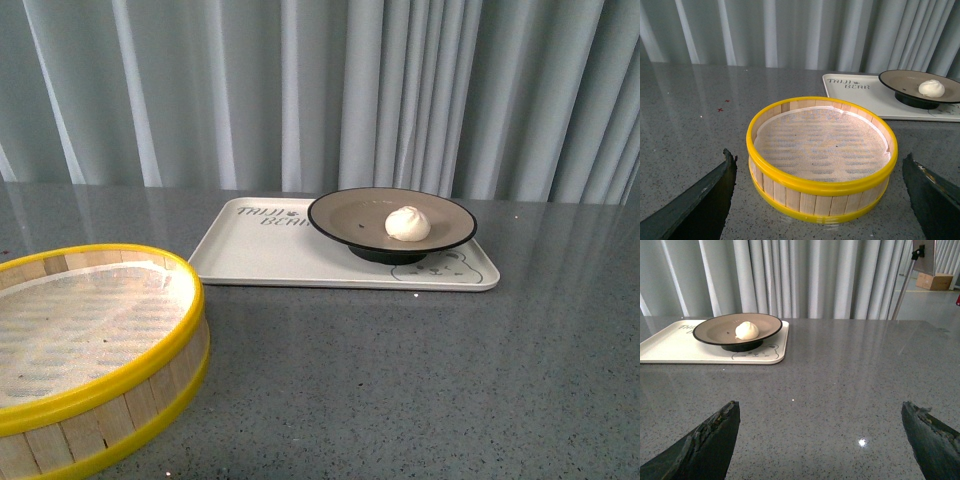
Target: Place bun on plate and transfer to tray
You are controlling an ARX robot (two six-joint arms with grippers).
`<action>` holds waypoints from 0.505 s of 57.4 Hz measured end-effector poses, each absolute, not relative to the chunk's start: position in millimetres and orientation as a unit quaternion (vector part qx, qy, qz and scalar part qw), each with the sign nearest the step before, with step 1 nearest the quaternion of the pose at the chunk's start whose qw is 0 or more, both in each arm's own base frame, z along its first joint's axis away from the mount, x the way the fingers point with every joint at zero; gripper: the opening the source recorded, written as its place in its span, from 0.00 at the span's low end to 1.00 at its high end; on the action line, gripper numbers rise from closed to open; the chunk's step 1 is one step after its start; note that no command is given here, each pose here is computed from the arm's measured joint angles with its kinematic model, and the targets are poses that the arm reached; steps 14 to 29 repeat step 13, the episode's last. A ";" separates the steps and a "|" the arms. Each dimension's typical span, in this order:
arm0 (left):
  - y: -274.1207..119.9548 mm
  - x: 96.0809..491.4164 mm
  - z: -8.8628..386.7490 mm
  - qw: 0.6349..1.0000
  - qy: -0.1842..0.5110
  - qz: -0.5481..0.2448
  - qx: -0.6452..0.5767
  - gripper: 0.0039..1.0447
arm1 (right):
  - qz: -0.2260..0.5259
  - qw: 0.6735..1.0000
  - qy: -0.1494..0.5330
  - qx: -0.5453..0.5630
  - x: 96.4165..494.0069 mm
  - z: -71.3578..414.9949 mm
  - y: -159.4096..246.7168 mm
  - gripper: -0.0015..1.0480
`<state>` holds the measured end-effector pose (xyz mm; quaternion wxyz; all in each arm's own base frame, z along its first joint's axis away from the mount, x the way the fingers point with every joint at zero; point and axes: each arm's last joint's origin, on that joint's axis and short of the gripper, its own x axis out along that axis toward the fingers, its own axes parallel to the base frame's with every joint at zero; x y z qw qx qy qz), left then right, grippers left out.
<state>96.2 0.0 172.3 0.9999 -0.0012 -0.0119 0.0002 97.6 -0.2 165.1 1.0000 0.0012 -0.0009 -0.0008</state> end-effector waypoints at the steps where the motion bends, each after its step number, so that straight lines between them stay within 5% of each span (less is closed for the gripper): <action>1: 0.0 96.2 172.3 1.000 -0.012 0.000 -0.001 0.94 | -0.001 1.000 -0.001 0.001 97.6 165.1 -0.2 0.92; 29: 0.0 96.2 172.3 1.000 -0.012 0.000 -0.001 0.94 | -0.001 1.000 -0.001 0.001 97.6 165.1 -0.2 0.92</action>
